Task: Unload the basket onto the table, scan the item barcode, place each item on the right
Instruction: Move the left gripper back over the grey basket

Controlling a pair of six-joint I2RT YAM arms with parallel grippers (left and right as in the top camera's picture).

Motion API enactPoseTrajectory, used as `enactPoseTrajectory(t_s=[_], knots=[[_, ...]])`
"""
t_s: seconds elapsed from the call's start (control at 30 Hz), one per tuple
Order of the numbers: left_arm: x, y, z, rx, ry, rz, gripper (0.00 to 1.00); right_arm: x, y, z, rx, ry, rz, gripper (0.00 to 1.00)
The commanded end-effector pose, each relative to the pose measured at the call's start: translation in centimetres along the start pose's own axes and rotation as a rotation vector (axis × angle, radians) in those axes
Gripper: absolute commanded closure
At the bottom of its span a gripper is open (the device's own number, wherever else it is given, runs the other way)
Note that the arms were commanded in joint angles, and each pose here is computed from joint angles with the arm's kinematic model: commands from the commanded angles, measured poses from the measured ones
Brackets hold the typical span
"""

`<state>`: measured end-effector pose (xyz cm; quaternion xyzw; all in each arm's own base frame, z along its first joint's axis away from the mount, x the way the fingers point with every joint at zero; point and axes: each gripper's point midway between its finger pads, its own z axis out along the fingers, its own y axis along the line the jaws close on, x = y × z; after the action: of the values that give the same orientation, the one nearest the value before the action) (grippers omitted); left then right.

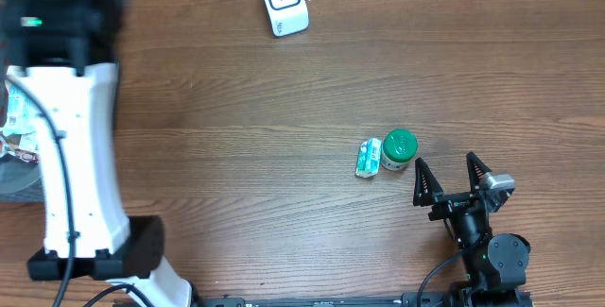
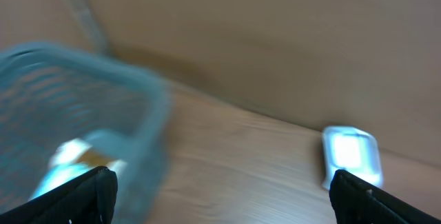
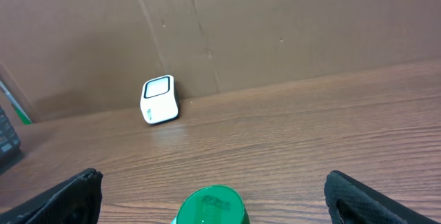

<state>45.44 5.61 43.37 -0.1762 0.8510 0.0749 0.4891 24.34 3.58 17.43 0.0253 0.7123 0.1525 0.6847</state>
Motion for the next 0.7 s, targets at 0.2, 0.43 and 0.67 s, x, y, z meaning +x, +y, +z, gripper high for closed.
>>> enactPoseTrajectory(t_s=[0.2, 0.43, 0.67], knots=[[2.2, 12.0, 6.2, -0.045, 0.161, -0.175, 0.01, 0.2, -0.3, 0.0, 0.01, -0.004, 0.0, 0.0], [8.5, 16.6, 11.0, -0.131, 0.389, -0.201, 0.0, 0.2, -0.3, 0.0, 0.01, -0.005, 0.0, 0.0], [14.4, 18.3, 16.1, -0.127, 0.579, -0.113, 0.0, 0.2, -0.3, 0.0, 0.01, -0.004, 0.0, 0.0]])
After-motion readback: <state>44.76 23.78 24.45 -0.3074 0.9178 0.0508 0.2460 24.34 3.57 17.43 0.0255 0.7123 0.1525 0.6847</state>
